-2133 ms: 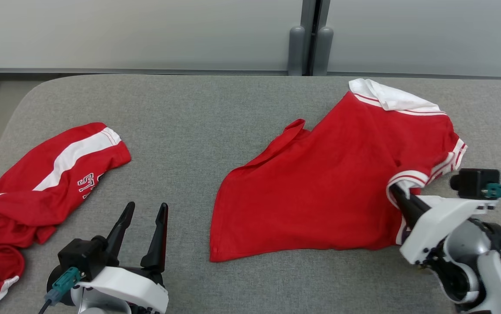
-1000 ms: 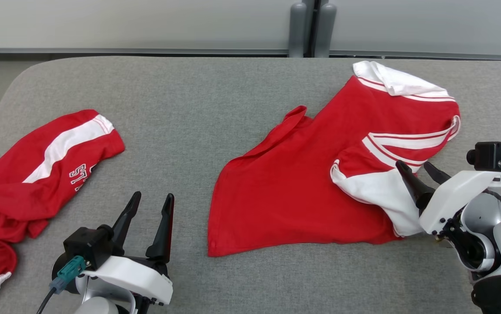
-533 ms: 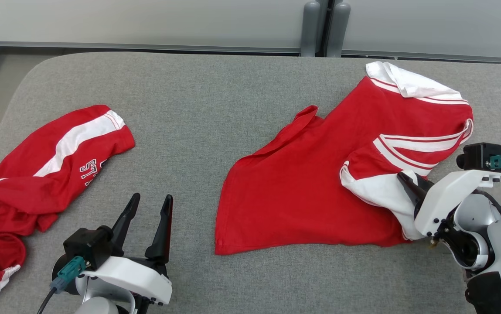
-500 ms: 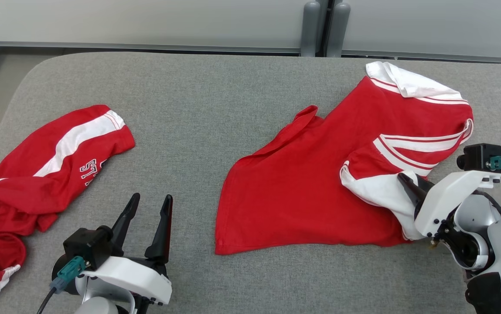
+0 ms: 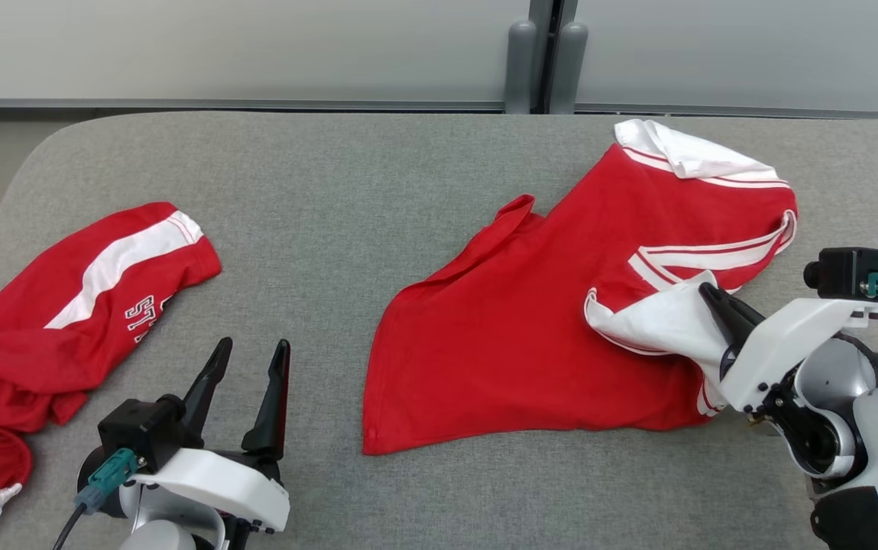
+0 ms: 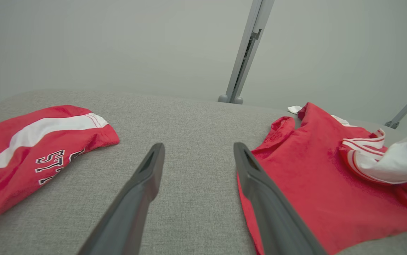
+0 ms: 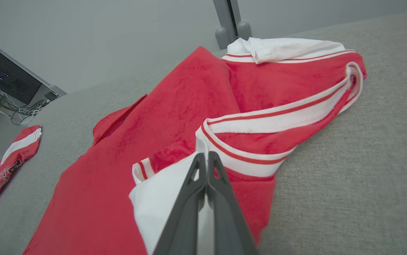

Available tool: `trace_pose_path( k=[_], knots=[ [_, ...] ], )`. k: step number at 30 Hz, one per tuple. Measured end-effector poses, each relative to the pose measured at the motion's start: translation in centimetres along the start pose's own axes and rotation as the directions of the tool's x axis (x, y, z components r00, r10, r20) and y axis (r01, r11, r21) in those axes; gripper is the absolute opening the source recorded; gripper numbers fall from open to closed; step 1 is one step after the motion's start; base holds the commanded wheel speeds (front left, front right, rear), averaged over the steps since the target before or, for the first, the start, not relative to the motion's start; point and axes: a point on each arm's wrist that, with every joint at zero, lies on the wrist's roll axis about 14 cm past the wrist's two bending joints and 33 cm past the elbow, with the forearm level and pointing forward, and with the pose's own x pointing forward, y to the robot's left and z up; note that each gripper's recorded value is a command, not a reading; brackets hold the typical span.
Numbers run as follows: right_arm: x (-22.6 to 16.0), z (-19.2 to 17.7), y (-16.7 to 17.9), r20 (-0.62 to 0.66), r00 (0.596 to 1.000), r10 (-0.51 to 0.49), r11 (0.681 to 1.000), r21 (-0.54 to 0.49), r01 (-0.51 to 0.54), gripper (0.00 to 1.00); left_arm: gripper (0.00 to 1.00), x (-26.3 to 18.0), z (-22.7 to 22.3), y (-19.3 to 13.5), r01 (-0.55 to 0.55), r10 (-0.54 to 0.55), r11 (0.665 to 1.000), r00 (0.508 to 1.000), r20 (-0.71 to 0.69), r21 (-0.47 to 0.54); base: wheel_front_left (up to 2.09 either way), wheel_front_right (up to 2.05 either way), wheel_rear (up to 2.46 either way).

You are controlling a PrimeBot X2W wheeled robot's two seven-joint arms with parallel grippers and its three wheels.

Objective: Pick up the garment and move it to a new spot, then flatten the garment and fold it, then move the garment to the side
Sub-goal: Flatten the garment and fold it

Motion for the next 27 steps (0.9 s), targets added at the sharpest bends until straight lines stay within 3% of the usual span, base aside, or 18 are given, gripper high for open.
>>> trace_pose_path(
  k=[9, 14, 21, 27],
  knots=[
    [-6.6, 1.7, -3.6, 0.102, 0.989, -0.105, 0.994, 0.018, 0.103, 0.00, 1.00, 0.1, 0.2, -2.0, 0.058, -0.058, 0.998, 0.998, 0.005, 0.003, 0.00, 0.00, 0.00],
    [-10.1, 0.7, -6.0, 0.113, 0.972, -0.205, 0.978, 0.074, 0.197, 0.00, 1.00, 0.8, 0.1, -3.4, 0.099, -0.099, 0.995, 0.995, 0.003, 0.001, 0.00, 0.00, 0.00],
    [-13.1, -3.6, -9.0, 0.038, 0.941, -0.336, 0.926, 0.199, 0.322, 0.00, 1.00, 1.3, -0.4, -3.9, 0.121, -0.121, 0.993, 0.993, -0.017, 0.004, 0.00, 0.00, 0.00],
    [-14.6, -6.0, -11.4, -0.004, 0.902, -0.432, 0.876, 0.236, 0.421, 0.00, 1.00, 1.6, -0.8, -4.0, 0.128, -0.128, 0.992, 0.991, -0.034, 0.006, 0.00, 0.00, 0.00]
  ],
)
